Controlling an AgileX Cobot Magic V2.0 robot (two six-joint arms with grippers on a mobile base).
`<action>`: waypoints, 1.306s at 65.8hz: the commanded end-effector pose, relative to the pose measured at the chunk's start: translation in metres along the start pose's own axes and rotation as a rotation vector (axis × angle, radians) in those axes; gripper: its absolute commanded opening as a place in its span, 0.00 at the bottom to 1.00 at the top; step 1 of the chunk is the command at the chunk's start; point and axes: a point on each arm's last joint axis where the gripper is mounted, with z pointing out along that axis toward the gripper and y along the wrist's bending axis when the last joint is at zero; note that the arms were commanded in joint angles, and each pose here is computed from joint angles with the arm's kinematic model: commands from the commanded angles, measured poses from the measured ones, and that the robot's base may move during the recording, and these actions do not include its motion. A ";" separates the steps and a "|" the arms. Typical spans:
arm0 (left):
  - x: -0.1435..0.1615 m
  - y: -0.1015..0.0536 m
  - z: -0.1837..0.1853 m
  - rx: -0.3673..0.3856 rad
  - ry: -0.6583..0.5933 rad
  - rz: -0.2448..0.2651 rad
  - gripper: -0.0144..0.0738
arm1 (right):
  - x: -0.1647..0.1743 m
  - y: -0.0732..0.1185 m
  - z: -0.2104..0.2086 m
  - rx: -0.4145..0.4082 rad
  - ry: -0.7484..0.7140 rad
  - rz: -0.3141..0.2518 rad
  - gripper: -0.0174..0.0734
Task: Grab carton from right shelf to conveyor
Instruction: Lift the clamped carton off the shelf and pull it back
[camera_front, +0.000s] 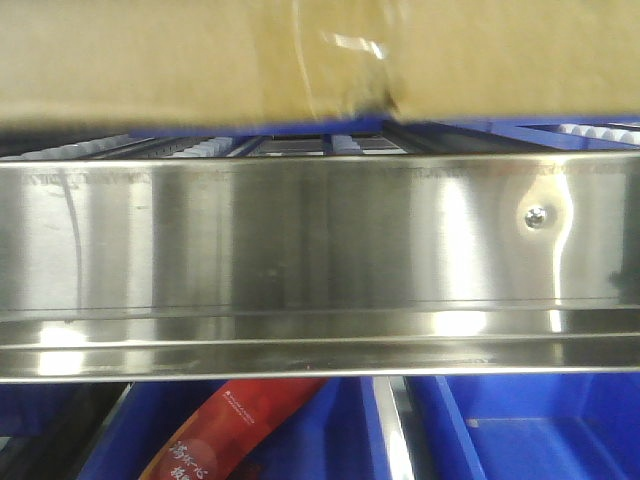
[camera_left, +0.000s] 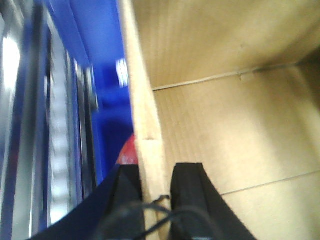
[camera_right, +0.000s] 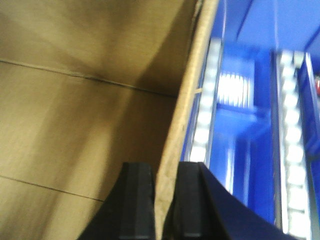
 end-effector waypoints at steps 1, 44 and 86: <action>0.002 -0.005 -0.005 0.047 -0.026 0.005 0.14 | -0.003 0.000 -0.004 -0.009 -0.056 -0.015 0.13; 0.002 -0.004 -0.005 0.036 -0.028 0.009 0.14 | -0.003 0.001 -0.004 -0.013 -0.055 -0.014 0.13; 0.002 -0.004 -0.005 0.036 -0.028 0.009 0.14 | -0.021 0.003 -0.007 -0.036 -0.249 -0.013 0.13</action>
